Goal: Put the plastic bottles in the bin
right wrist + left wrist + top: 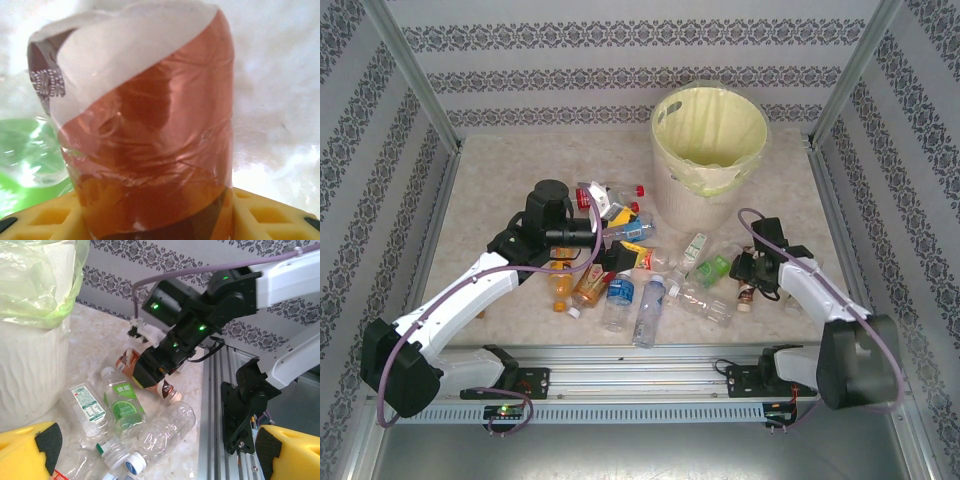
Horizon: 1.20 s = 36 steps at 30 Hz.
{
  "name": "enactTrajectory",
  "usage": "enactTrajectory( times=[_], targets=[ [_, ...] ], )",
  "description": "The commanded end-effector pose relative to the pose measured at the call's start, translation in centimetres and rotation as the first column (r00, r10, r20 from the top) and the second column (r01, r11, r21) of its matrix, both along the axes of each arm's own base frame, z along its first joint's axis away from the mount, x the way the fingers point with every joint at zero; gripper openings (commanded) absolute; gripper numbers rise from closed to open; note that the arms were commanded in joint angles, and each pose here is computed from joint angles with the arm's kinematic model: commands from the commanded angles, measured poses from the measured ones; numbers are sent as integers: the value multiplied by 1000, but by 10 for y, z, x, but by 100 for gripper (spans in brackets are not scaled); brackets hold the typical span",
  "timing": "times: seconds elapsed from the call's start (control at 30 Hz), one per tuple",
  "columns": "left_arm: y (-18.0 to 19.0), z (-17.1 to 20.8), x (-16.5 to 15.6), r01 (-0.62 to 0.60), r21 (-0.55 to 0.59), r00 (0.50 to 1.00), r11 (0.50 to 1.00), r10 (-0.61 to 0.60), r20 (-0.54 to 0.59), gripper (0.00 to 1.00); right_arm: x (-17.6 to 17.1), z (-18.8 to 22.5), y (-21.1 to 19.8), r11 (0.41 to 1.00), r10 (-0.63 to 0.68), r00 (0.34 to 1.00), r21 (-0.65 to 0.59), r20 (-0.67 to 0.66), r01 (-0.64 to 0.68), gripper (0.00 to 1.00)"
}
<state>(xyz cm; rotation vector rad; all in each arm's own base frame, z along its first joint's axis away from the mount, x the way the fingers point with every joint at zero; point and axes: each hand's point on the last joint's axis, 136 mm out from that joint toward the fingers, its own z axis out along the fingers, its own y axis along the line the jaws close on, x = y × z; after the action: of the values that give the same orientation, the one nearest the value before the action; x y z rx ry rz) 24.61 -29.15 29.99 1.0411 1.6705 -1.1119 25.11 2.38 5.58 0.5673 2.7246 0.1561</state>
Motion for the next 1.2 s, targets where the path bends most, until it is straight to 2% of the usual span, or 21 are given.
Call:
enactTrajectory(
  times=[0.0, 0.23, 0.37, 0.5, 0.8, 0.97, 1.17],
  targets=[
    [0, -1, -5, 8, 9, 999, 1000, -8, 38, 100, -1, 30, -12, 999, -20, 996, -42, 84, 24, 52],
    [11, 10, 4, -98, -13, 991, 995, 99, 93, 100, 8, 121, -15, 999, -16, 947, -41, 320, 30, 49],
    [20, 27, 8, -178, -110, 973, 978, 192, 127, 100, 17, 177, -8, 1000, 7, 898, -27, 439, 6, 48],
    [24, 43, 0, -168, -179, 969, 969, 195, 149, 100, 28, 239, 0, 999, 45, 832, -46, 553, -23, 48],
    [45, 71, -11, -219, -320, 925, 922, 300, 233, 100, 73, 342, 30, 987, 163, 710, -111, 685, -120, 46],
    [49, 65, -8, -244, -289, 914, 926, 319, 251, 100, 107, 370, 55, 970, 241, 684, -144, 689, -196, 46],
    [47, 61, -7, -240, -269, 917, 933, 308, 254, 100, 151, 374, 84, 944, 323, 695, -168, 643, -284, 45]
  ],
)
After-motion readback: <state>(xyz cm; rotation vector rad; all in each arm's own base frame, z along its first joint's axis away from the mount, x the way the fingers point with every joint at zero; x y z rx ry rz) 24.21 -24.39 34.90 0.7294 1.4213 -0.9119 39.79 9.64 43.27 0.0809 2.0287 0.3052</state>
